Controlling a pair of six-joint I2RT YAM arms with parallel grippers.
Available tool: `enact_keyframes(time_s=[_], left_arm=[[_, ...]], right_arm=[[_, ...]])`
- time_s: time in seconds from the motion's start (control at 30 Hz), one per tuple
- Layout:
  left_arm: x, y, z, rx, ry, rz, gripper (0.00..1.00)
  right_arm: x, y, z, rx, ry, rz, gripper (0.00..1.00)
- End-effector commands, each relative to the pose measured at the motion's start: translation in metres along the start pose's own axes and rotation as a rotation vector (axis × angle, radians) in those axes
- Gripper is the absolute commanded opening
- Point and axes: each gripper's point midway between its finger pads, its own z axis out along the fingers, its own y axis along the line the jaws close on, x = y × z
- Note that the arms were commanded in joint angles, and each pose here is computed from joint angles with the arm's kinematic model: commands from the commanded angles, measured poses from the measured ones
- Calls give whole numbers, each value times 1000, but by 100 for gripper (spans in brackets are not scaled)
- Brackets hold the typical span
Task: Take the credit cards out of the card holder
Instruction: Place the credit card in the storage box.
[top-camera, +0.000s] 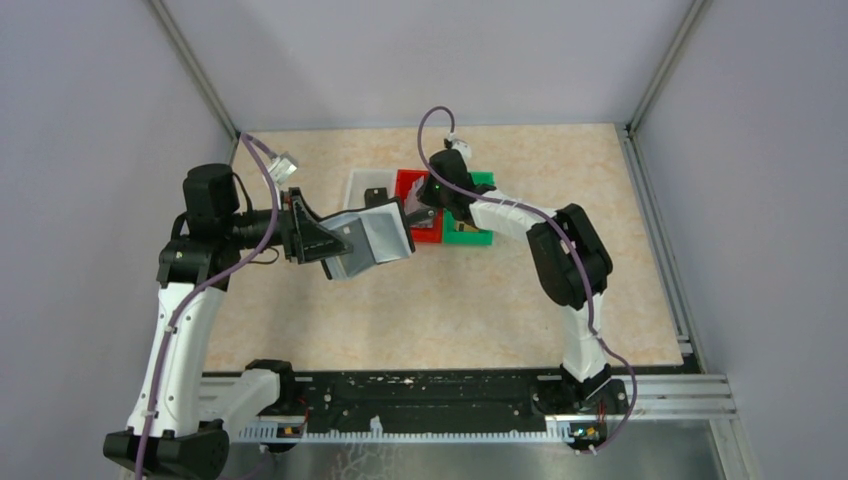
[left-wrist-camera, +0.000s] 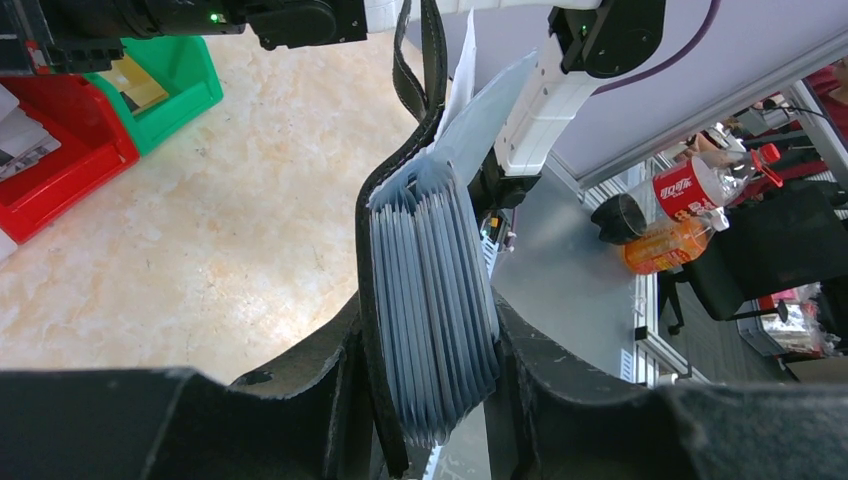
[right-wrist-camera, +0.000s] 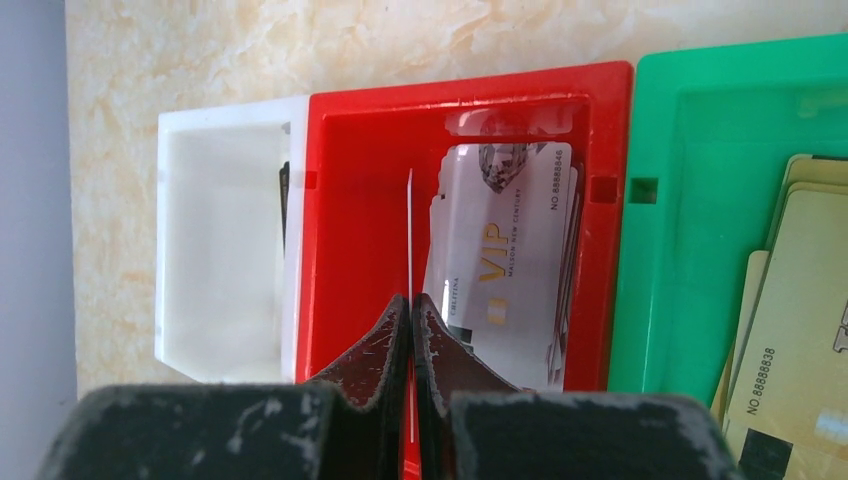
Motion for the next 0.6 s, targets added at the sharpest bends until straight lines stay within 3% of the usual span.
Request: enact_keyframes(time_s=[0.0,0.3,0.5,0.57], left_arm=[[-12,-22,-5,55,-20,78,0],[-13,-24,-6,57,-21,78,0],[-12,-24,-6,53,-22,78,0],[-12,-23,-6,52,-22,76,0]], right_arm=[[-27,25,-1,-35,-93,-4,0],[-26,22,1,-26,-94,-4,0],[-41,23,-9,-9,-140,-14,35],[-50,27,-17,-13,-165,-16,40]])
